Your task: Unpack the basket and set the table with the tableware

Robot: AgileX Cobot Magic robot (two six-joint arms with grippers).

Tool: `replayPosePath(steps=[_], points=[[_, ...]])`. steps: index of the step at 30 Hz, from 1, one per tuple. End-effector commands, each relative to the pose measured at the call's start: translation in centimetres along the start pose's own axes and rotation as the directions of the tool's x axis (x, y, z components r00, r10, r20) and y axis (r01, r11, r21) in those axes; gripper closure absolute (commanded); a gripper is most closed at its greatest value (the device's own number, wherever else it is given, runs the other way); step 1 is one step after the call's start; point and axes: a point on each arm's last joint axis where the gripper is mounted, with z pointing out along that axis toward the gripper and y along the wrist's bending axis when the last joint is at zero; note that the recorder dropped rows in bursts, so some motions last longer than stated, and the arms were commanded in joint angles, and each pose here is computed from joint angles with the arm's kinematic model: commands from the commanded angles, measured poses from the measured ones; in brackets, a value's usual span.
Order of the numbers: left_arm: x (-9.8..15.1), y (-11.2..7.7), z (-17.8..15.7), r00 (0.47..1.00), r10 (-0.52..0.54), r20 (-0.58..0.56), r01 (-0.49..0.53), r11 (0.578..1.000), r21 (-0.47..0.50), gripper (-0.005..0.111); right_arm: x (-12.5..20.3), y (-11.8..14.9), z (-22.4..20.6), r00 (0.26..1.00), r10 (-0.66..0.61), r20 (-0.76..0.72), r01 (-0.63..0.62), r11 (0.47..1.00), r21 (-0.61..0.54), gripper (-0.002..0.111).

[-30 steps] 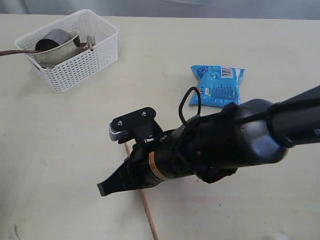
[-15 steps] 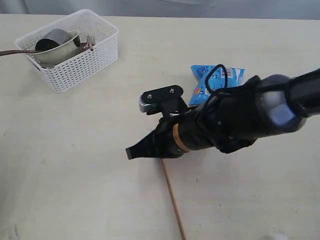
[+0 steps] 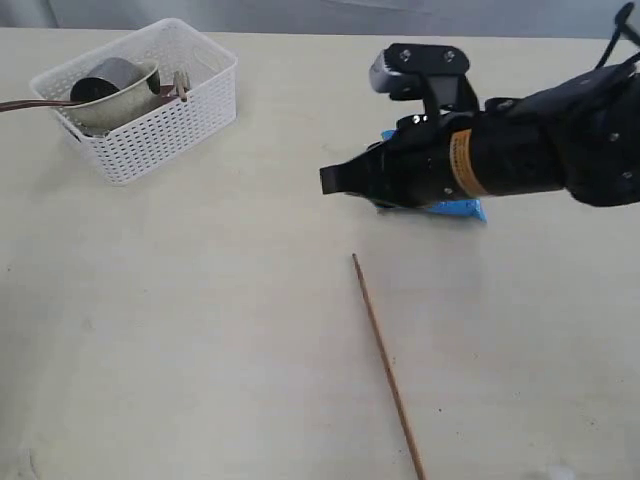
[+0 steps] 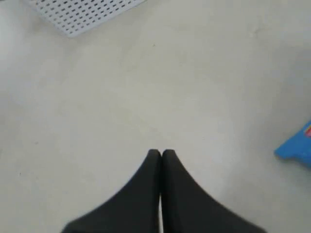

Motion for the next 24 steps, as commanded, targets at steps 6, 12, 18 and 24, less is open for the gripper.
replayPosePath(steps=[6,12,18,24], points=[[0.2,0.0,0.0,1.000,-0.001,-0.001,0.001,1.000,-0.002,0.107,-2.9,-5.8,-2.8,0.835,-0.550,-0.001,0.531,0.804,0.268,0.109],[0.2,0.0,0.0,1.000,-0.001,-0.001,0.001,1.000,-0.002,0.107,-4.6,-12.1,-6.0,0.940,-0.321,-0.119,0.293,0.575,0.764,0.109],[0.2,0.0,0.0,1.000,-0.001,-0.001,0.001,1.000,-0.002,0.107,-5.1,-10.8,-5.1,0.896,0.124,-0.425,0.180,0.775,0.606,0.109],[0.2,0.0,0.0,1.000,-0.001,-0.001,0.001,1.000,-0.002,0.107,-3.7,-6.2,-2.9,0.828,0.143,-0.542,0.097,0.915,0.391,0.109]])
